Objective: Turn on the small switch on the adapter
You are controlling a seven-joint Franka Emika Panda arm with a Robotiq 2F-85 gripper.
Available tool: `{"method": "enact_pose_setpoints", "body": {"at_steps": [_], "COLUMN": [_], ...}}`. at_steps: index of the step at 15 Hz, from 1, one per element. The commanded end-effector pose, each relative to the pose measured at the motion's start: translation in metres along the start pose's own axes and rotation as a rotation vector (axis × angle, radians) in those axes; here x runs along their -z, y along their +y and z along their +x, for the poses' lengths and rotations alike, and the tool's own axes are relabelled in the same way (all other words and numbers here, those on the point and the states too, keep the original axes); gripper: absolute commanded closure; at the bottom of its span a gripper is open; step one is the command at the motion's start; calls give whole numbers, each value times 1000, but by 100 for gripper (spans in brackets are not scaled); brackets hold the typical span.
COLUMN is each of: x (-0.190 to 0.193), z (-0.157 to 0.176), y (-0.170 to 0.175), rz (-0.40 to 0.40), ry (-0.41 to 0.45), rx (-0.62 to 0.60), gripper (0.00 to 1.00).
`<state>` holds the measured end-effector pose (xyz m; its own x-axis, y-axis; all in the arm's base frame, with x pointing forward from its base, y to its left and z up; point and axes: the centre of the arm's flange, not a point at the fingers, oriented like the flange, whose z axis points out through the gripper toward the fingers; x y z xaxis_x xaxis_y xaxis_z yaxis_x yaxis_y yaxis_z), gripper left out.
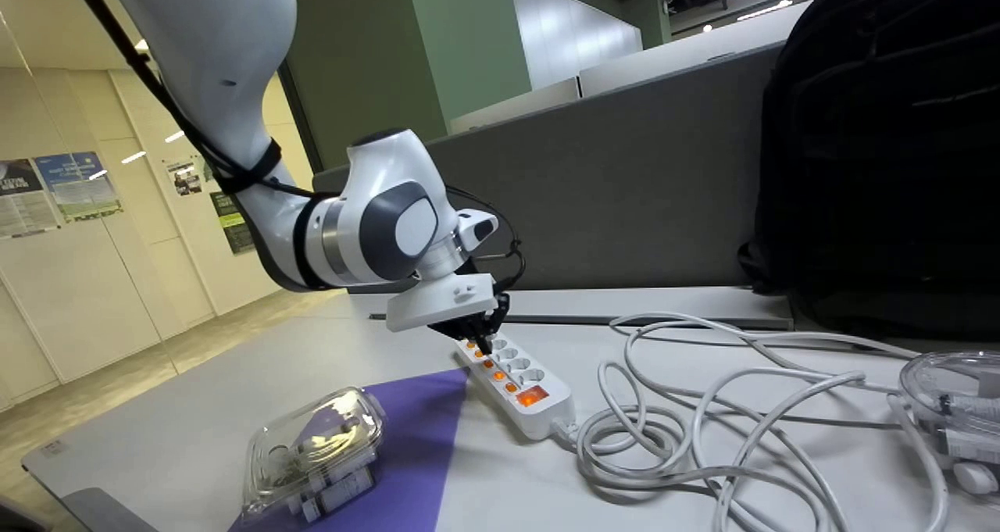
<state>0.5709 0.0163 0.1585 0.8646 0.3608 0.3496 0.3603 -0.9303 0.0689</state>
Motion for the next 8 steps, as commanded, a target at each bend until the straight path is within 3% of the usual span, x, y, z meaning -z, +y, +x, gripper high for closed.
{"method": "enact_pose_setpoints", "body": {"at_steps": [1, 8], "x": [-1, 0], "z": [-1, -2], "y": [5, 2], "rz": [-9, -2], "ry": [-11, -13], "rx": [-4, 4], "gripper": [99, 100]}}
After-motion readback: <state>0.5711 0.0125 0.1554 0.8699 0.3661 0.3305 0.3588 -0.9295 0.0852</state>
